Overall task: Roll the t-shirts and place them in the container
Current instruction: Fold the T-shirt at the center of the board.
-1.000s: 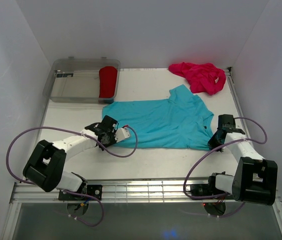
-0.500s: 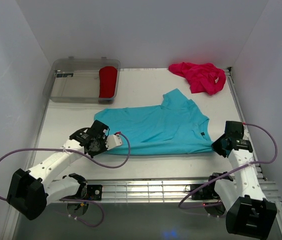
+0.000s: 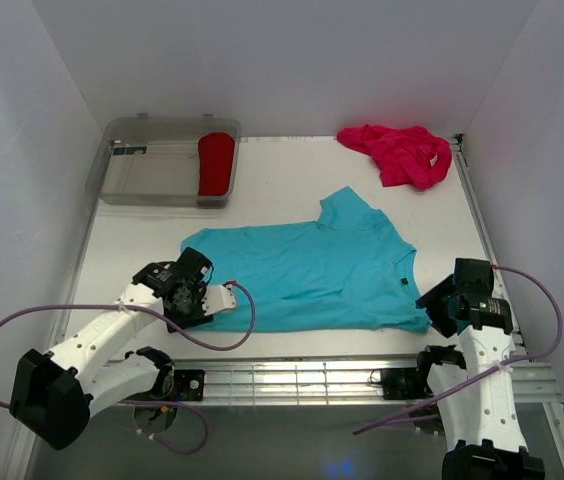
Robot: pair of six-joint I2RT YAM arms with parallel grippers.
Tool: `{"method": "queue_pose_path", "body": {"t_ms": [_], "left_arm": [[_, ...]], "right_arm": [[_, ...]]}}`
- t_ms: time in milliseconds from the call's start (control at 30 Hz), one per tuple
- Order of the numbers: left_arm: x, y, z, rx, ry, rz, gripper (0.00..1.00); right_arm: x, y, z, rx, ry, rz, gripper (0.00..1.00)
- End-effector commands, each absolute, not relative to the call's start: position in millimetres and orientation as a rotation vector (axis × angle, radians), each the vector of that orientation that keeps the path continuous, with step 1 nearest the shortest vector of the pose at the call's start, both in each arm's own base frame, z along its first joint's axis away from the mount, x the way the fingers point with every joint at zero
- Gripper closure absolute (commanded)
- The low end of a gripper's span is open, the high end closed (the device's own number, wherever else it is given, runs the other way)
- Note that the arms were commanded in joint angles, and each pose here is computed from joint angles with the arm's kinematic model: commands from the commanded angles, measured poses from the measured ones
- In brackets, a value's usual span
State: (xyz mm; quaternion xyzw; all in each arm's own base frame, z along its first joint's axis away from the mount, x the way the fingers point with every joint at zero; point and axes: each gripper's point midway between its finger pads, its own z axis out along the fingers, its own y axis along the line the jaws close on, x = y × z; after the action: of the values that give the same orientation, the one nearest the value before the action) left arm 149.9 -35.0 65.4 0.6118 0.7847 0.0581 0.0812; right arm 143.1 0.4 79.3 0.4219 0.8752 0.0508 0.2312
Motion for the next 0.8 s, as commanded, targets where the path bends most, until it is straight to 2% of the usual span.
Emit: {"method": "queue_pose_path", "body": {"t_ms": [0,67,133,200,300,333,367,400,433,467,567,633,767], "left_arm": [[142.6,-31.3,65.1,1.903,2.357,0.154,0.40],[138.6,-26.0,64.3,1.935,2.386,0.168,0.38],[141.3,-19.1,66.4,1.946,2.395,0.229,0.37],[151.8,-16.1,71.2,1.911,2.390,0.295,0.36],[200.3,-16.1,96.5,1.653,2.401,0.376,0.33],[228.9,-27.2,120.3,1.522,2.361,0.336,0.37],[244.6,-15.7,120.3,1.395,2.451,0.294,0.50],[256.7,-16.7,126.0,1.288,2.483,0.223,0.57],[261.4,-19.5,128.4,1.239,2.512,0.133,0.60],[266.5,-38.2,129.1,1.215,2.504,-0.084,0.62],[240.6,-67.3,120.1,1.314,2.481,-0.386,0.56],[232.7,-68.7,105.9,1.318,2.488,-0.416,0.50],[222.1,-61.3,76.7,1.240,2.629,-0.409,0.53]], "right_arm": [[134.9,-2.5,79.7,1.220,2.418,0.099,0.36],[138.8,-4.1,85.9,1.218,2.405,0.097,0.30],[147.2,-7.3,93.2,1.184,2.381,0.095,0.30],[168.1,-11.3,112.0,1.078,2.335,0.114,0.32],[203.1,-8.7,136.6,0.877,2.315,0.177,0.39],[212.3,-7.4,135.6,0.837,2.349,0.186,0.42],[221.3,-6.1,139.7,0.786,2.355,0.200,0.44],[233.8,-5.3,150.9,0.708,2.349,0.207,0.45],[242.1,-5.8,143.8,0.685,2.396,0.195,0.46],[248.7,0.0,145.0,0.638,2.413,0.225,0.47],[266.1,12.7,139.2,0.533,2.467,0.252,0.48],[275.4,24.8,133.4,0.459,2.472,0.275,0.48],[277.7,46.5,108.2,0.366,2.503,0.325,0.48]]}}
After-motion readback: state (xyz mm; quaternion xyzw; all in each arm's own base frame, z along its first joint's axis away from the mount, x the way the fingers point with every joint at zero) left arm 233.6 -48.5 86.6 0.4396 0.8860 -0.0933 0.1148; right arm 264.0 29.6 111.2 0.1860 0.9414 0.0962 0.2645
